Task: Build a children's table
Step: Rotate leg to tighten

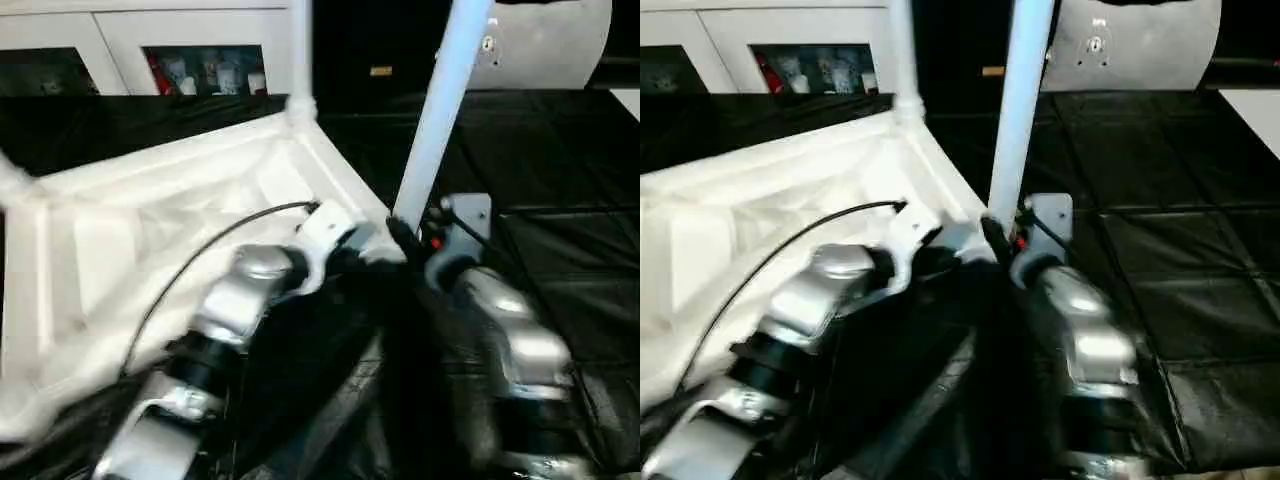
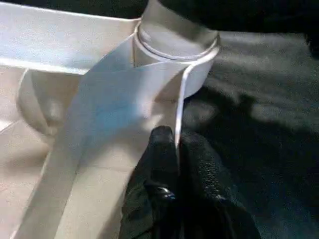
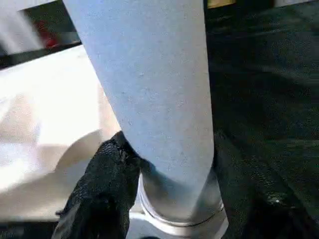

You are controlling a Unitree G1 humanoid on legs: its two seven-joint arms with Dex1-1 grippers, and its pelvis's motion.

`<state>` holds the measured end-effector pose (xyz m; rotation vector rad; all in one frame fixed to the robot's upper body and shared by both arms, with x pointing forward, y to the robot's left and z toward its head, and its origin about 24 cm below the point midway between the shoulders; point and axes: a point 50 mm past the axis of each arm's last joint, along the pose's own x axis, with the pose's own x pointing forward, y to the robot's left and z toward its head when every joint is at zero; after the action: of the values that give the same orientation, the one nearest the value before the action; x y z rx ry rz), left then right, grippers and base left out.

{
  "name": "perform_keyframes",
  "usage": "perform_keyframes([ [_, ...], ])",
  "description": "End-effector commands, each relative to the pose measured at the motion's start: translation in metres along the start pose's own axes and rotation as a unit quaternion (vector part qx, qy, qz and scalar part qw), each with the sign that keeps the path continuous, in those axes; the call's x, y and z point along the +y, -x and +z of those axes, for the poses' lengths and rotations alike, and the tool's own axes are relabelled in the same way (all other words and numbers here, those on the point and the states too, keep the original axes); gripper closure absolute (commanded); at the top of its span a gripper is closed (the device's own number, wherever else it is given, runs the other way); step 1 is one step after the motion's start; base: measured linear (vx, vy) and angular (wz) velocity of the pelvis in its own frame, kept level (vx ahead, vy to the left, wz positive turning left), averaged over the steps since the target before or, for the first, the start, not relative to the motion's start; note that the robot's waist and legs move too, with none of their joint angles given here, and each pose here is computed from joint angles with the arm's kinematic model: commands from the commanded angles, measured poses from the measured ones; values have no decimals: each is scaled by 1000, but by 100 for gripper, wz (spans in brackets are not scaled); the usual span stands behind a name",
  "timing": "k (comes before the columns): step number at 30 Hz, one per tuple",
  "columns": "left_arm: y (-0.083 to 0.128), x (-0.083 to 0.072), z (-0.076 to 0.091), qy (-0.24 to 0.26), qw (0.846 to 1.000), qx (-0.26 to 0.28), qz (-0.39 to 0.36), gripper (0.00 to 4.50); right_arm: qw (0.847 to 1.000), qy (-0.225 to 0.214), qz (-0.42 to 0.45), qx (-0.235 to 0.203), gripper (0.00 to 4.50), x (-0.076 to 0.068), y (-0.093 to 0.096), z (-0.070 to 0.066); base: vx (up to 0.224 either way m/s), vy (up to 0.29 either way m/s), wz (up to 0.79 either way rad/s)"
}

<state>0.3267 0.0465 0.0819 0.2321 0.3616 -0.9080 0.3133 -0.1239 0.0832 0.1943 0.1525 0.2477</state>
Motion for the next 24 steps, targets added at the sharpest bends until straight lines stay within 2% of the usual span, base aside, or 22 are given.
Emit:
perform_keyframes([
  [1,-5,-4,19,5,999,-47,24,450,995,-39,77,50,213,38,-2,-26,0,0,0],
  [2,-5,-5,19,3,999,-45,21,450,996,-38,72,43,213,38,-2,-24,0,0,0],
  [4,-3,-4,16,-9,999,-35,16,450,997,-43,60,29,174,35,-2,-21,0,0,0],
  [6,1,0,11,-22,999,-26,11,450,997,-33,63,18,171,28,1,-19,0,0,0],
  [10,11,5,-2,-29,1000,0,-5,450,998,-14,64,3,127,14,6,-14,0,0,0],
  [13,23,12,-13,-44,999,14,-24,450,992,17,125,-10,97,0,17,-6,0,0,0],
  [14,23,12,-13,-44,999,14,-24,450,992,17,125,-10,97,0,17,-6,0,0,0],
  [19,39,18,-25,-82,993,27,-83,450,966,94,242,10,54,-26,42,2,0,0,0],
  [21,42,18,-27,-86,991,31,-93,450,960,102,259,18,34,-30,46,3,0,0,0],
  [23,49,20,-32,-103,986,43,-122,450,945,118,302,35,24,-38,53,7,0,0,0],
  [24,57,20,-36,-120,979,53,-155,450,927,128,349,50,11,-41,60,12,0,0,0],
])
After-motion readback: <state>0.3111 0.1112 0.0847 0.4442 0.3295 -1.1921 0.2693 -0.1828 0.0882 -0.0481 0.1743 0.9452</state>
